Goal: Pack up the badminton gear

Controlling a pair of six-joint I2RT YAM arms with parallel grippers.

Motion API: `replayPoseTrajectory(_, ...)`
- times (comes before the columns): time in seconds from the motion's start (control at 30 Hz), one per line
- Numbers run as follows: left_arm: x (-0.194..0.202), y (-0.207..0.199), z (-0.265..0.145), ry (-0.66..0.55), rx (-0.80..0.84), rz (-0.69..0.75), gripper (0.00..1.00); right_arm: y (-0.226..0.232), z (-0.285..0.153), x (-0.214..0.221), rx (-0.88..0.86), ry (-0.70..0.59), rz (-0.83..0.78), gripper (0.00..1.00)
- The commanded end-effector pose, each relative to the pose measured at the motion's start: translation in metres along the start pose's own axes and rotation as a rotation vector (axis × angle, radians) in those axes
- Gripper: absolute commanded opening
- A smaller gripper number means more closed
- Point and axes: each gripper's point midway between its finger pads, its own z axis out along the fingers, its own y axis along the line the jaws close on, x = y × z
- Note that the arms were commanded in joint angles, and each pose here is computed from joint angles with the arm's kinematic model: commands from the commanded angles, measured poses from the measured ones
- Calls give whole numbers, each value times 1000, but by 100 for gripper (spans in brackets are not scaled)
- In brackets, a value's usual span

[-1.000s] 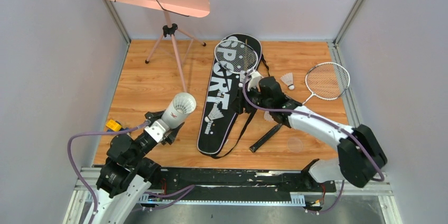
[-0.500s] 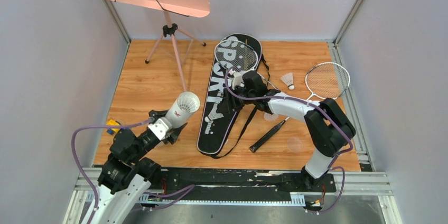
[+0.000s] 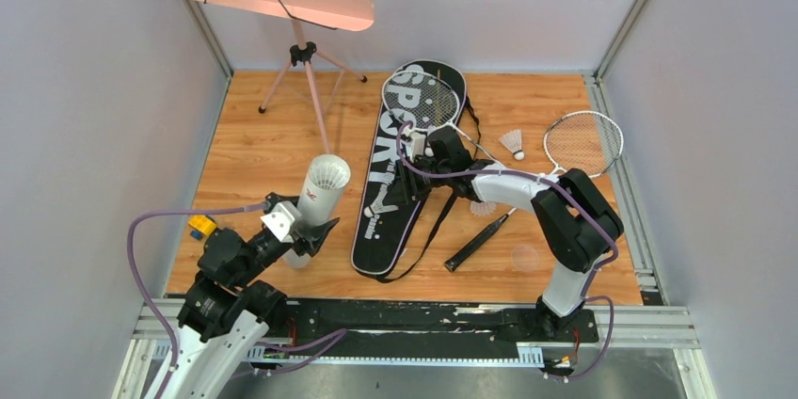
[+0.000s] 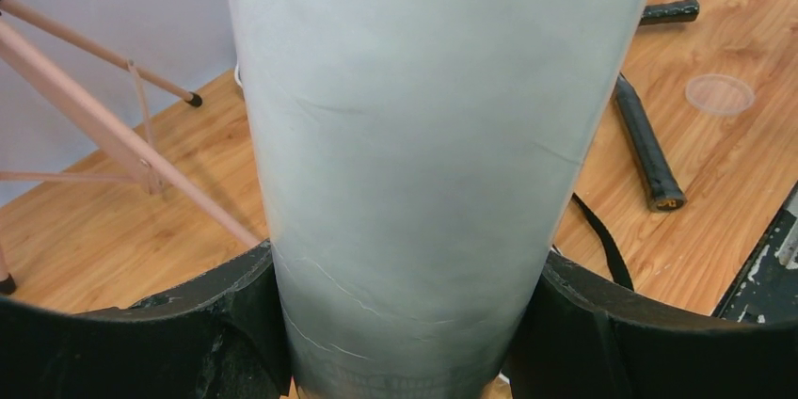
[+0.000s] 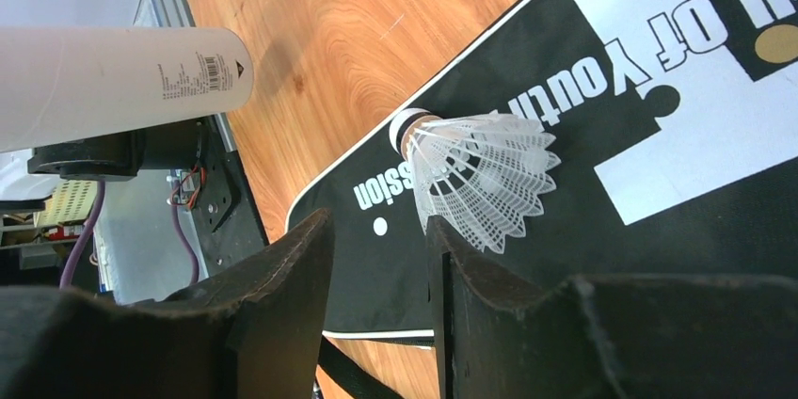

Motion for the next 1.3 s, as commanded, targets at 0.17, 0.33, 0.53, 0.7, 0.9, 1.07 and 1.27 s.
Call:
replayPoseTrajectory(0.17, -17, -11, 1, -71, 69, 27, 62, 6, 5, -26, -51, -56, -29, 42)
replayPoseTrajectory(0.33, -17, -14, 0, -78, 88, 33, 62, 2, 10, -27, -47, -51, -10, 45)
replayPoseTrajectory(0.53, -14, -16, 2, -64, 98, 27, 62, 1, 8, -29, -36, -78, -16, 13)
replayPoseTrajectory(0.7, -11, -18, 4, -54, 115, 21, 61, 17, -17, -47, -14, -160, -74, 0)
replayPoseTrajectory(0.9, -9, -17, 5, -36, 110, 15, 61, 60, -67, -78, -5, -297, -203, 0)
replayPoseTrajectory(1.07, -4, -21, 9, -13, 141, -3, 61, 99, -115, -100, 14, -420, -394, 0)
replayPoseTrajectory(1.27, 4, -17, 12, 40, 126, -17, 61, 162, -195, -137, 61, -641, -557, 0)
